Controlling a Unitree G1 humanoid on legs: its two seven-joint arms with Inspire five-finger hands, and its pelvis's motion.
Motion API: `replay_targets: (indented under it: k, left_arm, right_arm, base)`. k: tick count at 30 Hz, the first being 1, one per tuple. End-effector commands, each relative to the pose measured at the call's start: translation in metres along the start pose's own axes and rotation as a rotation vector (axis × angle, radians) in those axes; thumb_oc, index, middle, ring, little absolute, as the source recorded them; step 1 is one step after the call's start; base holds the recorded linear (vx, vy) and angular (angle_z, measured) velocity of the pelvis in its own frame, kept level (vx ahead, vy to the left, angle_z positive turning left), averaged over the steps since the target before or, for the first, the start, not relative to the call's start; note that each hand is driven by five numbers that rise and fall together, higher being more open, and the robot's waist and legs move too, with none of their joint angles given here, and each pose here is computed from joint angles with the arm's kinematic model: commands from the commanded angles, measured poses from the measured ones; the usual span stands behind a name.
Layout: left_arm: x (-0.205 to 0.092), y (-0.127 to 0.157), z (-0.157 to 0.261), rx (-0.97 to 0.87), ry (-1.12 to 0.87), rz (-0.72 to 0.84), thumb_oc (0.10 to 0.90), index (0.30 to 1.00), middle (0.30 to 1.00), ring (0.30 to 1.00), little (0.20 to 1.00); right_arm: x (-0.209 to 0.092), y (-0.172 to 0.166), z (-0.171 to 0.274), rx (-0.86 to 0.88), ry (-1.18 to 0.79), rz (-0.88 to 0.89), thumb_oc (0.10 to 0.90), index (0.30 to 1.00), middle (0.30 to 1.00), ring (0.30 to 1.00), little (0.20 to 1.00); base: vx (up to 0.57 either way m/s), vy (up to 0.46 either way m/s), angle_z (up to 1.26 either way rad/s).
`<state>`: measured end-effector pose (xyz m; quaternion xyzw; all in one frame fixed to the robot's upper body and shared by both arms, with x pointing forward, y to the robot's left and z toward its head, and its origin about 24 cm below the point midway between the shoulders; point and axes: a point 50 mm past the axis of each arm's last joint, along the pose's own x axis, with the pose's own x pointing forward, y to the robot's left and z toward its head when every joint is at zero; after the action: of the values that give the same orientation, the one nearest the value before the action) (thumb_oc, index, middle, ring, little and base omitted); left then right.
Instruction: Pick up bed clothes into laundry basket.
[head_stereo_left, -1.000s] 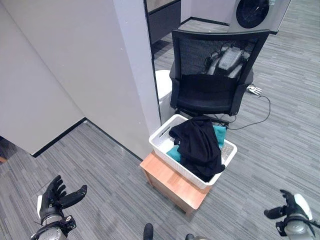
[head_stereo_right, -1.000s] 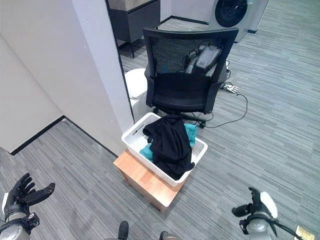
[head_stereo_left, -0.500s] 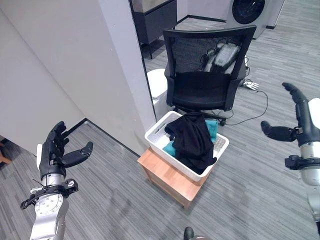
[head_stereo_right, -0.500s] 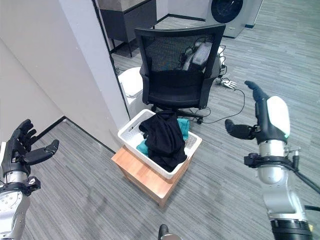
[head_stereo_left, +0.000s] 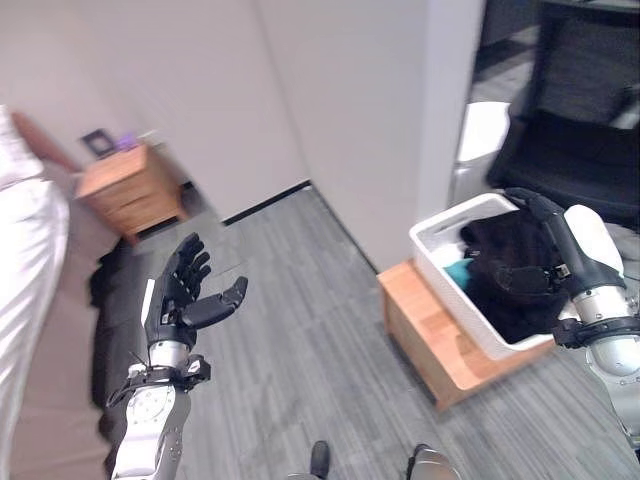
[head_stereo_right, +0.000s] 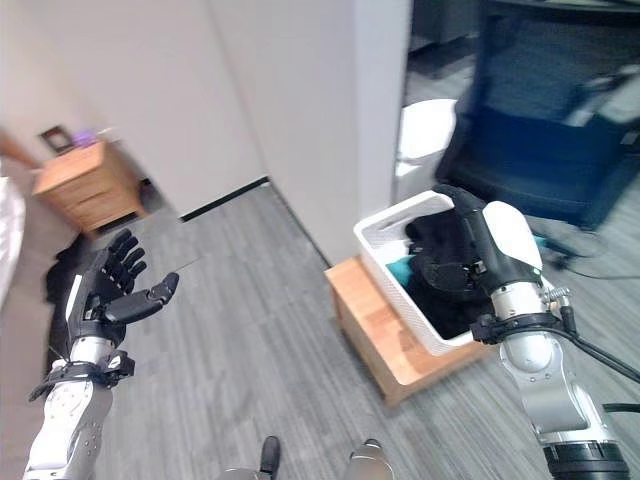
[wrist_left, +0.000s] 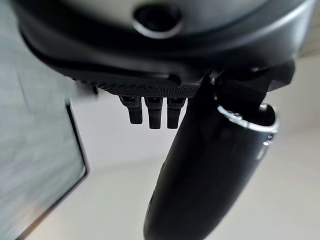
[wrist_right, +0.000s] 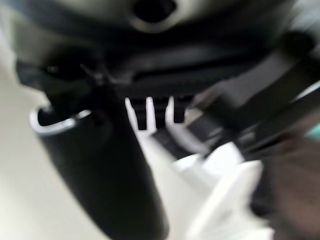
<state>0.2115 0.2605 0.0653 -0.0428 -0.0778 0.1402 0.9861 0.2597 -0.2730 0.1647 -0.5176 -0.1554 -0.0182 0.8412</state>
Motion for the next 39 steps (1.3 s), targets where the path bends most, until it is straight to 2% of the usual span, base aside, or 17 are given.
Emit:
replay_targets:
  k: [1,4,9,11,15,19,24,28,30,33,39]
  left_arm:
    - [0.021,0.009,0.060,0.153,-0.276,-0.078,0.800,0.900,0.900,0.900,0.900]
    - [0.033,0.011,0.063,0.161,-0.271,-0.081,0.800,0.900,0.900,0.900,0.900]
    - [0.042,0.047,0.070,0.321,-0.224,0.034,0.800,0.900,0.900,0.900,0.900]
    - [0.043,0.051,0.071,0.339,-0.219,0.043,0.800,0.900,0.900,0.900,0.900]
    - [0.040,0.068,0.069,0.410,-0.166,0.090,0.800,0.900,0.900,0.900,0.900]
    - [0.027,0.082,0.074,0.466,-0.156,0.118,0.800,0.900,0.900,0.900,0.900]
    - [0.028,0.079,0.090,0.527,-0.204,0.062,0.800,0.900,0.900,0.900,0.900]
    - [0.034,0.075,0.094,0.541,-0.228,0.043,0.800,0.900,0.900,0.900,0.900]
    - [0.042,0.070,0.093,0.546,-0.234,0.025,0.800,0.900,0.900,0.900,0.900]
    - [0.038,0.084,0.088,0.536,-0.198,0.069,0.800,0.900,0.900,0.900,0.900]
    - [0.019,0.109,0.079,0.517,-0.144,0.183,0.800,0.900,0.900,0.900,0.900]
  right_arm:
    - [0.031,-0.039,0.055,-0.034,-0.321,-0.145,0.800,0.900,0.900,0.900,0.900]
    - [0.040,-0.042,0.069,-0.026,-0.376,-0.096,0.800,0.900,0.900,0.900,0.900]
    - [0.052,-0.040,0.067,-0.012,-0.348,-0.038,0.800,0.900,0.900,0.900,0.900]
    - [0.052,-0.042,0.065,-0.018,-0.339,-0.045,0.800,0.900,0.900,0.900,0.900]
    - [0.040,-0.047,0.042,-0.027,-0.230,-0.087,0.800,0.900,0.900,0.900,0.900]
    - [0.037,-0.050,0.046,-0.018,-0.247,-0.108,0.800,0.900,0.900,0.900,0.900]
    - [0.032,-0.051,0.035,-0.020,-0.197,-0.126,0.800,0.900,0.900,0.900,0.900]
    - [0.030,-0.065,0.027,-0.060,-0.167,-0.170,0.800,0.900,0.900,0.900,0.900]
    - [0.018,-0.075,0.019,-0.086,-0.131,-0.211,0.800,0.900,0.900,0.900,0.900]
    - [0.013,-0.076,0.016,-0.073,-0.116,-0.212,0.800,0.900,0.900,0.900,0.900]
    - [-0.001,-0.071,0.005,-0.036,-0.066,-0.252,0.800,0.900,0.900,0.900,0.900]
  base:
    - [-0.22,-0.221,0.63]
    - [-0.21,-0.191,0.99]
    - [-0.26,-0.080,1.33]
    - [-0.18,0.020,1.71]
    - [-0.20,0.130,2.00]
    - [0.01,0.164,1.64]
    - [0.01,0.142,1.49]
    - [0.13,0.032,1.35]
    - [0.14,-0.054,1.27]
    - [0.14,-0.086,1.87]
    - [0.08,-0.031,0.49]
